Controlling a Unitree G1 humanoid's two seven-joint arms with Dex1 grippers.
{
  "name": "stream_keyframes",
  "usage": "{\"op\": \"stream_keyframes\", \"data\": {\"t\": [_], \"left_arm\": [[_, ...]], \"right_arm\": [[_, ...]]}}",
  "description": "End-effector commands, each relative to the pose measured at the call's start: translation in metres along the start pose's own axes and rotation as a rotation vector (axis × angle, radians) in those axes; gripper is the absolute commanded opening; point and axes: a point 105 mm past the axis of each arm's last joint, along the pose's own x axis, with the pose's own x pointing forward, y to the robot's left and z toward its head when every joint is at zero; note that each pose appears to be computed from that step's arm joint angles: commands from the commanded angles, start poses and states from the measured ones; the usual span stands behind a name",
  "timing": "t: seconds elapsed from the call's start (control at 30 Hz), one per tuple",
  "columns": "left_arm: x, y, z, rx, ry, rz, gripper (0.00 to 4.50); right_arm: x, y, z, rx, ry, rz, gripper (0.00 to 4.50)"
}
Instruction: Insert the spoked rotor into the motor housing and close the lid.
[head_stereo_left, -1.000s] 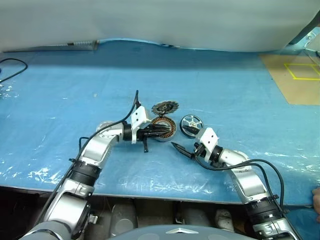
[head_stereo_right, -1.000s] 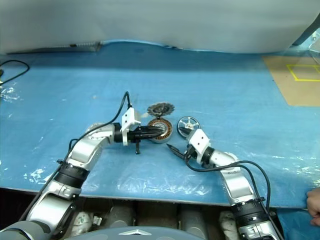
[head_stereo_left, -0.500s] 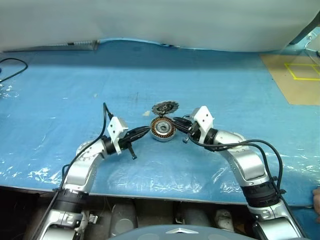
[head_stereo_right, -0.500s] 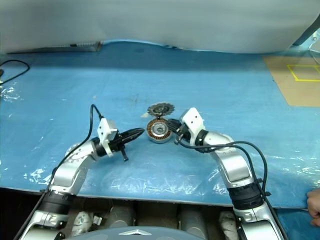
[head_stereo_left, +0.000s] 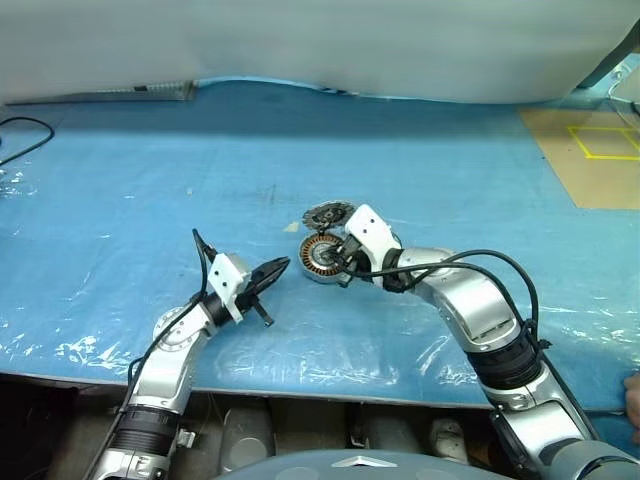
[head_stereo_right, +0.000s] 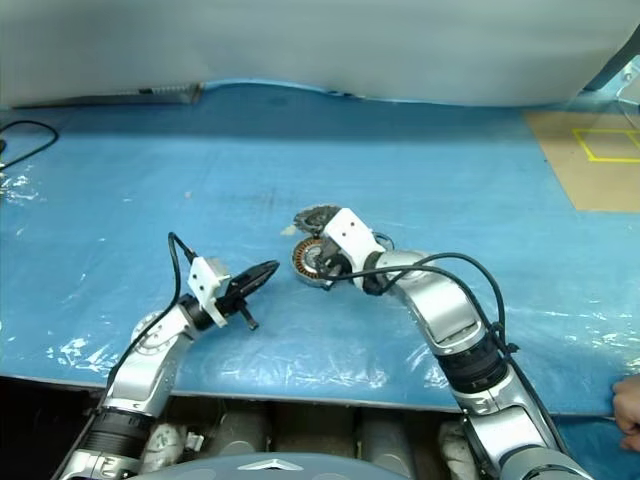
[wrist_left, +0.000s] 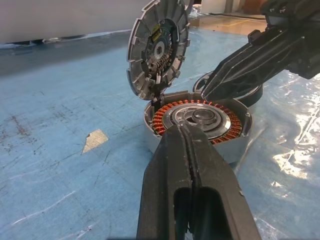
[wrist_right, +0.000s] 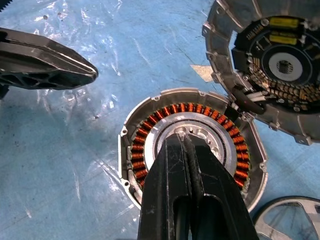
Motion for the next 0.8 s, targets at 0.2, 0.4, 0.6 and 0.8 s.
{"op": "stream_keyframes", "data": {"t": [0.2,0.4,0.6,0.8], "left_arm": [[-0.001,-0.002,0.005,-0.015,-0.037,0.004,0.0],[-0.001,-0.004,0.0,-0.034,-0.034,0.009,0.0],[-0.001,-0.007,-0.003,-0.048,-0.039,0.007,0.0],[0.001,-0.007,-0.003,-0.046,-0.043,0.004,0.0]], "right_arm": [[0.002,0.001,0.008,-0.006,-0.012,-0.004,0.03],[0.005,0.001,0.005,0.006,0.004,-0.001,0.03],[0.01,-0.003,0.003,0.013,0.026,-0.015,0.03],[0.013,-0.005,0.006,0.01,0.039,-0.024,0.03]]}}
